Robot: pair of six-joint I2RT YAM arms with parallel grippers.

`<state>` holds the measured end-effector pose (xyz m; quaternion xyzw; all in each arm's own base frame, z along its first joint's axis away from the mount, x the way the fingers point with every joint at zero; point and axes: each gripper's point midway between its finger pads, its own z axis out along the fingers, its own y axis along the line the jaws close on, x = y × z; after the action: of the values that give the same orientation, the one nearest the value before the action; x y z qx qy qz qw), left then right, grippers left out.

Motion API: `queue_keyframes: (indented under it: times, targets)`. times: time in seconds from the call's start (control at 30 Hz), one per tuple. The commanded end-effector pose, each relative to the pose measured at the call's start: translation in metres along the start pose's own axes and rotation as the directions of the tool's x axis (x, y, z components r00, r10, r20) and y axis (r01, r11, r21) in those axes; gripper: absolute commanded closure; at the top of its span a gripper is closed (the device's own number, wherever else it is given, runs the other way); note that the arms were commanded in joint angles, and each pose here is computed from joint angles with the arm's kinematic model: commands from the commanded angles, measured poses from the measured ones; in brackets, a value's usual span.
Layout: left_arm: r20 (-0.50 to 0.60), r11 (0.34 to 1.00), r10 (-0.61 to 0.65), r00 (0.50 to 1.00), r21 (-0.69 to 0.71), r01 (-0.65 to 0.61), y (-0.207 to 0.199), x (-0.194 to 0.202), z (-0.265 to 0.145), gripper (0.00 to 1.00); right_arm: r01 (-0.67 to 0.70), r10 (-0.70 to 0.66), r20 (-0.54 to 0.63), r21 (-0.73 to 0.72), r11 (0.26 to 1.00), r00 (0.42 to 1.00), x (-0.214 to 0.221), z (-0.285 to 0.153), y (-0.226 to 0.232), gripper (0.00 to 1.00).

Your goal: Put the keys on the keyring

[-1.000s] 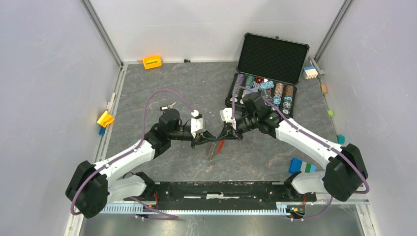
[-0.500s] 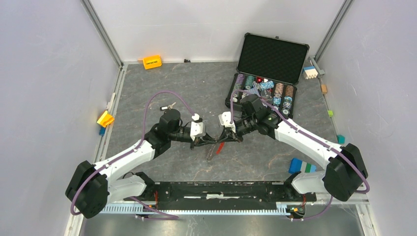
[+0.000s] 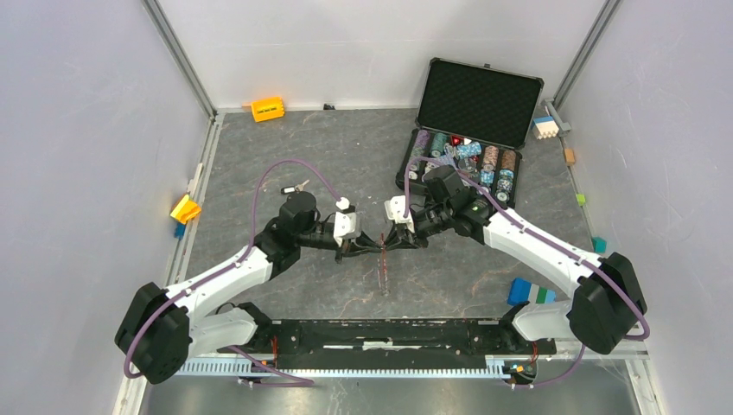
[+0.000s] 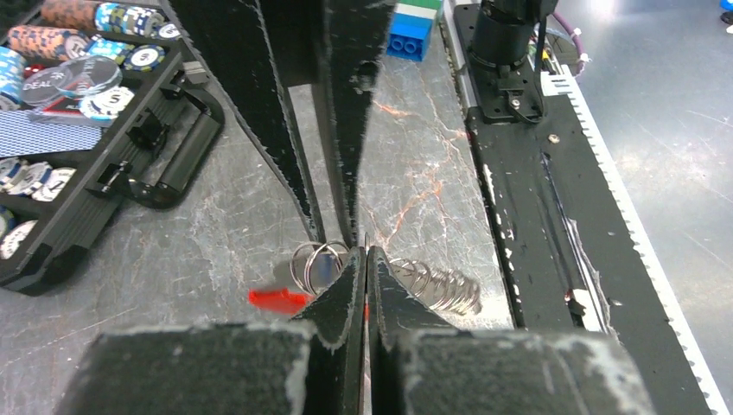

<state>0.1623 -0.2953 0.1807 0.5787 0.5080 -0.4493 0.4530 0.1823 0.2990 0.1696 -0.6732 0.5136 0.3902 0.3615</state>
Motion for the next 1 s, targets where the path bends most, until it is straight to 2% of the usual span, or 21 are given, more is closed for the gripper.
queue_keyframes:
  times: [0.0,0.1,0.37,0.57,0.77,0.97]
  targets:
    - [0.082,0.997,0.027,0.996,-0.073,-0.021,0.014,-0.024,-0.001,0.98,0.053,-0.053,0.020,0.012,0.999,0.998,-0.011,-0.008,0.001,0.78]
    - [0.131,0.995,0.026,0.991,-0.101,-0.012,0.017,-0.031,-0.004,0.98,0.078,-0.078,0.025,0.019,0.997,0.997,-0.014,-0.013,0.004,0.73]
    - [0.224,0.993,0.007,0.975,-0.115,0.019,0.019,-0.037,-0.004,0.98,0.084,-0.084,0.071,0.002,0.996,0.994,-0.028,-0.016,0.006,0.70]
    - [0.265,0.997,0.002,0.964,-0.073,0.018,0.013,-0.040,-0.001,0.98,0.060,-0.058,0.071,-0.017,0.998,0.996,-0.024,-0.011,0.006,0.72]
    - [0.302,0.998,0.060,0.951,-0.053,-0.046,0.003,-0.040,-0.004,0.98,0.061,-0.060,0.071,-0.011,0.998,0.996,-0.023,-0.012,0.006,0.73]
    - [0.337,0.998,0.057,0.940,-0.044,-0.044,0.003,-0.044,-0.002,0.98,0.059,-0.057,0.088,-0.023,0.998,0.994,-0.028,-0.011,0.006,0.79]
